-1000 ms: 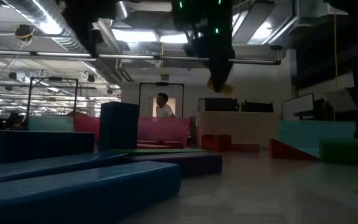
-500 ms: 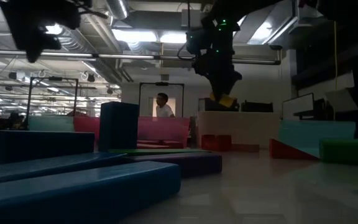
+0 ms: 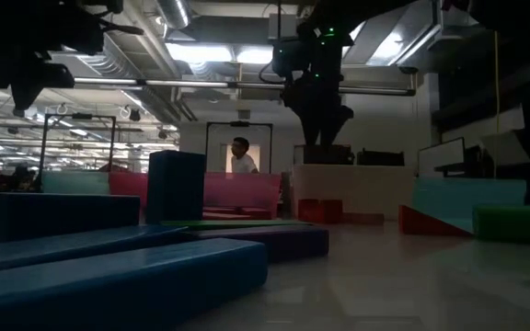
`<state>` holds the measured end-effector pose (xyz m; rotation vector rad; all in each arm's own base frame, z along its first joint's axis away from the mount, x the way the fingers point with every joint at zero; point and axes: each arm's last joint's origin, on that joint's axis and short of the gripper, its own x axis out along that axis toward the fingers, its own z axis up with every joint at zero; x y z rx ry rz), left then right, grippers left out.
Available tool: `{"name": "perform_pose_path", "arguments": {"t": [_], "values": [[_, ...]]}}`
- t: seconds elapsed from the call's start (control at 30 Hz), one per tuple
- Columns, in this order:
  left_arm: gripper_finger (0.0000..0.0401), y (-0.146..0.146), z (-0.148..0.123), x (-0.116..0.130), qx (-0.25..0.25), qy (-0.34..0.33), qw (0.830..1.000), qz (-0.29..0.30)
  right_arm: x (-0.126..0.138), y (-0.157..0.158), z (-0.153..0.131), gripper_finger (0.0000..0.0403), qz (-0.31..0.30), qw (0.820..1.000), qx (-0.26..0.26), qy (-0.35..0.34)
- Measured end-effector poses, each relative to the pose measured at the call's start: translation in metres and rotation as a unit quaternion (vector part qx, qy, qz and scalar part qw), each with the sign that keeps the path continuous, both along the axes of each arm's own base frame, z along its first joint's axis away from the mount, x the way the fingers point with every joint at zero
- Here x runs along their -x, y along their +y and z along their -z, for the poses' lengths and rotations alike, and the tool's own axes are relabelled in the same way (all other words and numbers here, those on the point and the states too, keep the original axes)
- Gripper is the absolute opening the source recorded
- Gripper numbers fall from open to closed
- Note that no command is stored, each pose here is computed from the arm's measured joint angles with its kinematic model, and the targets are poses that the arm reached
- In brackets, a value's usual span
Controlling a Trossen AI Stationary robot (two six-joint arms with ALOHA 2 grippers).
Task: Sort blocks
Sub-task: Put the green block into the right pink bin
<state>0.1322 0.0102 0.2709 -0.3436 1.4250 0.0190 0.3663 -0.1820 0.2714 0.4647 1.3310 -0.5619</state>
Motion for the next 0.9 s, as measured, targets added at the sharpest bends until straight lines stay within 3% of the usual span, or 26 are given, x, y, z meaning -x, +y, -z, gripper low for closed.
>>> {"name": "perform_pose_path", "arguments": {"t": [0.43, 0.63, 0.9], "values": [[0.0194, -0.017, 0.026, -0.011, -0.003, -0.037, 0.997, 0.071, -0.001, 0.001, 0.0, 0.0264, -0.002, 1.0, -0.014, -0.011], [0.0194, -0.037, 0.044, -0.019, 0.022, -0.1, 0.979, 0.176, -0.001, 0.001, 0.0, 0.0264, -0.002, 1.0, -0.013, -0.012], [0.0194, -0.063, 0.049, -0.02, 0.035, -0.099, 0.965, 0.242, -0.005, -0.001, -0.001, 0.0264, -0.002, 1.0, -0.004, -0.031]]}}
